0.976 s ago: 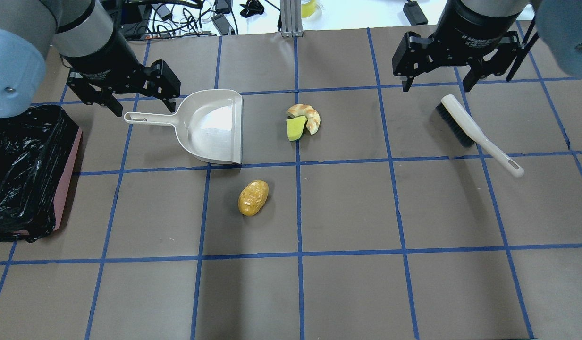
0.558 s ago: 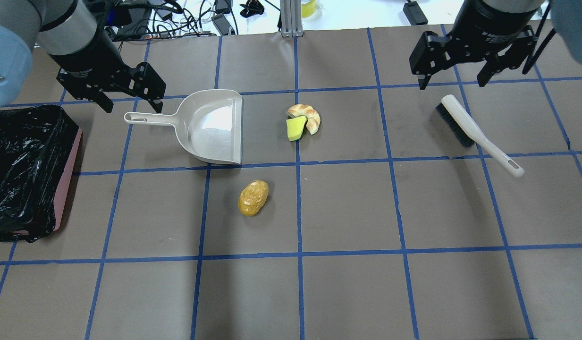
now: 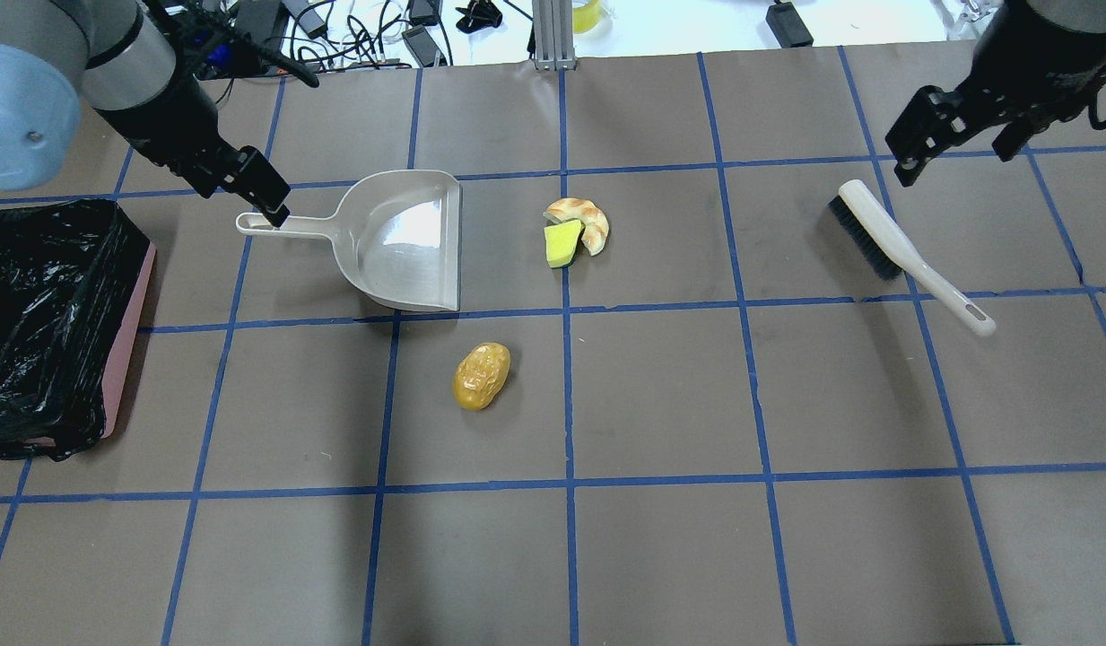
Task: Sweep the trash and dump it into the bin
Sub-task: 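Grasp the white dustpan with the left gripper while the right grasps the brush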
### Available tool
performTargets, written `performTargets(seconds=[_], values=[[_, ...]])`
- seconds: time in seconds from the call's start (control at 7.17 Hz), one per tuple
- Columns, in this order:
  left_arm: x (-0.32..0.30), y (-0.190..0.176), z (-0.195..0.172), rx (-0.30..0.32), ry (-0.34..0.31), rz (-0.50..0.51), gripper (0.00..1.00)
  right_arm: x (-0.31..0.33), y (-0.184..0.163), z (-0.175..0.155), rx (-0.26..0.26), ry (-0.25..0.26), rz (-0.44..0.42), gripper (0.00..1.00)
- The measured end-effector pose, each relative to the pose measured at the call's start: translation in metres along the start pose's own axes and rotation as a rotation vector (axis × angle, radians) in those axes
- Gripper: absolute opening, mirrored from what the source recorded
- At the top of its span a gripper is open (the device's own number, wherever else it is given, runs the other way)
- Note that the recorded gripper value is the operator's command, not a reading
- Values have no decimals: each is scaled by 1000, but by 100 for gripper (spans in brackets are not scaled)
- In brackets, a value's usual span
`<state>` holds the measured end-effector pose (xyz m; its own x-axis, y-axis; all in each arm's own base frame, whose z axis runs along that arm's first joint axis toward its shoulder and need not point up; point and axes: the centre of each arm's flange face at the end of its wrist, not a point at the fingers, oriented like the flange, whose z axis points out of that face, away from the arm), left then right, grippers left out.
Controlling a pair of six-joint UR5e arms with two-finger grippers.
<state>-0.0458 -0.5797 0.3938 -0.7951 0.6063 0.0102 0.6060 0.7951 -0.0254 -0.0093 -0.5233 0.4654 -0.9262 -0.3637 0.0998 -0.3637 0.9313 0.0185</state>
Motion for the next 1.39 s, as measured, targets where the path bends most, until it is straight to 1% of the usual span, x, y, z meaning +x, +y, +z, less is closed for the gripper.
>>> performTargets(seconds=[0.14,0.28,0.42,0.56,0.7,0.84,0.98,1.12,1.25,1.39], values=[[-15,-12,24,12,-13,108,100,22,3,23,-11,7,-77,100],[-29,-23,42,32,-42,264,100,38,2,43,-11,13,-129,100],[-43,-34,57,46,-77,453,100,47,-3,69,-17,8,-157,100],[-54,-43,69,48,-97,603,100,49,-3,98,-40,-15,-169,100],[-63,-50,83,36,-99,721,100,48,-3,125,-59,-32,-174,100],[-71,-52,97,8,-93,803,100,48,-3,146,-70,-40,-174,100],[-78,-53,108,-21,-88,840,100,49,-3,165,-83,-52,-172,100],[-84,-54,117,-37,-79,850,100,52,-4,181,-93,-62,-170,100],[-88,-54,124,-44,-64,847,98,57,-4,194,-103,-72,-161,100],[-89,-52,132,-49,-39,837,96,63,-1,205,-115,-85,-150,100]])
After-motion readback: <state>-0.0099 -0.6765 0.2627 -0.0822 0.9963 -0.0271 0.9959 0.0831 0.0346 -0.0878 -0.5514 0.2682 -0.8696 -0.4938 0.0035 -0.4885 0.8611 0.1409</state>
